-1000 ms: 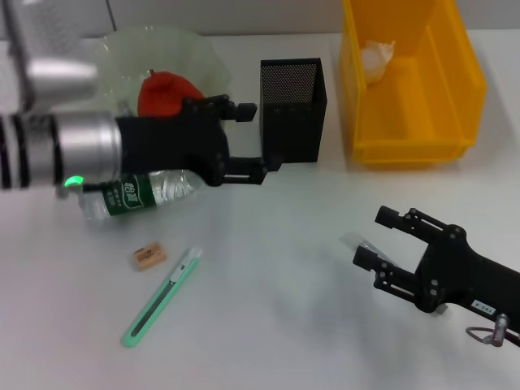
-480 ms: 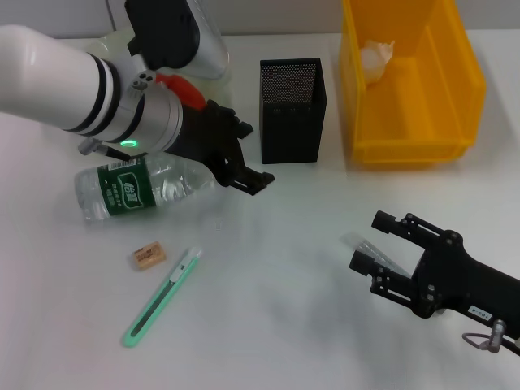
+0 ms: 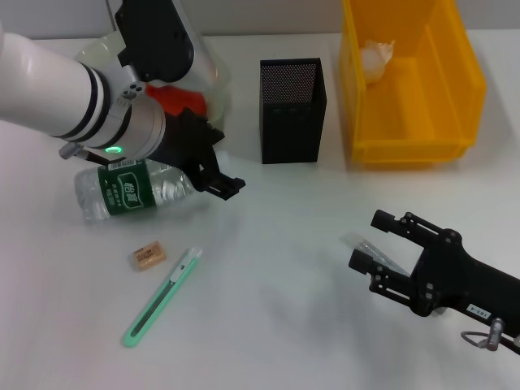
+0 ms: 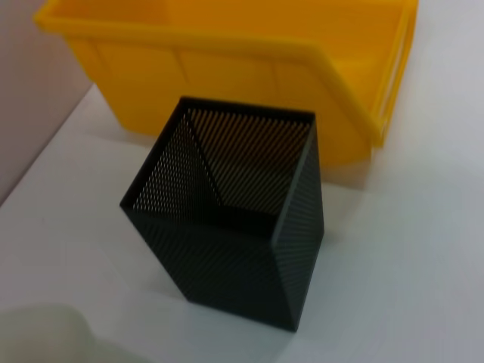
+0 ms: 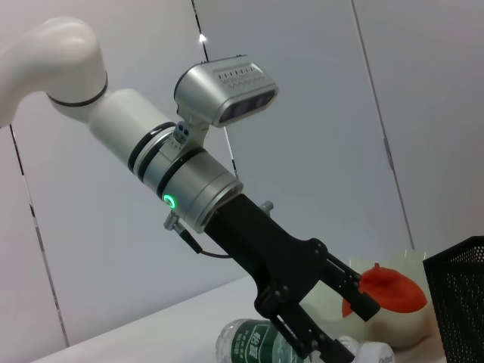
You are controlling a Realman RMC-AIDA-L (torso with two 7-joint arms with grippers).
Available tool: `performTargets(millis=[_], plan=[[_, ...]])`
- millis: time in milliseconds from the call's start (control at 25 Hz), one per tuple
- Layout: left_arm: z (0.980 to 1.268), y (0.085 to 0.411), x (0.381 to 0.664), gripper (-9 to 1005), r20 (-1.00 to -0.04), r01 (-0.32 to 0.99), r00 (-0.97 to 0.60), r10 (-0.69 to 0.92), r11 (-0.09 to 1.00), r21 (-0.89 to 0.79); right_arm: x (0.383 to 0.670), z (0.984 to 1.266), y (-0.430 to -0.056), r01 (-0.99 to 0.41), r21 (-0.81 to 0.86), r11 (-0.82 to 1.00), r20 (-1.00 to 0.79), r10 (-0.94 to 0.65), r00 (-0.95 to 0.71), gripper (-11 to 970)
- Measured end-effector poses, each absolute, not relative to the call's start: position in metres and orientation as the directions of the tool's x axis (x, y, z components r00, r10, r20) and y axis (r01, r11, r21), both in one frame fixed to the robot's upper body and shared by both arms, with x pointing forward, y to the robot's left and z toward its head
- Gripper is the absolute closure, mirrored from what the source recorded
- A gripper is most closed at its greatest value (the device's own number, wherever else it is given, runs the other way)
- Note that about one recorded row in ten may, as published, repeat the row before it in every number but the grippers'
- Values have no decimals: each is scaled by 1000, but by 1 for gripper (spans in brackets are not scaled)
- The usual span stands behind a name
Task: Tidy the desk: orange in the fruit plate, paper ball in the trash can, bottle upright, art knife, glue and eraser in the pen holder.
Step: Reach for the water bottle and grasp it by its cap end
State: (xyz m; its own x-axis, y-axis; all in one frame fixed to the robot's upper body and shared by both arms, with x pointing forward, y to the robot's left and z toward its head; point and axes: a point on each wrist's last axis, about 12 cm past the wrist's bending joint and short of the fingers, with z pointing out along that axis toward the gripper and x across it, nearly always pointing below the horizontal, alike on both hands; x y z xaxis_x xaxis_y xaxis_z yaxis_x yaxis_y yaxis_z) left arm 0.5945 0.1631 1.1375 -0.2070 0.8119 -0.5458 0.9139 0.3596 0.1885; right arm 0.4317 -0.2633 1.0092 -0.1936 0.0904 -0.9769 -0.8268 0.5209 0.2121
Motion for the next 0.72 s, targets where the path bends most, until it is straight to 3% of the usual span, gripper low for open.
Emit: performTargets(millis=[720], plan=[[1123,159,597,165,-522,906,-186,832,351,237,435,1009,-260,-829,217,515,-976,93,-197,238]])
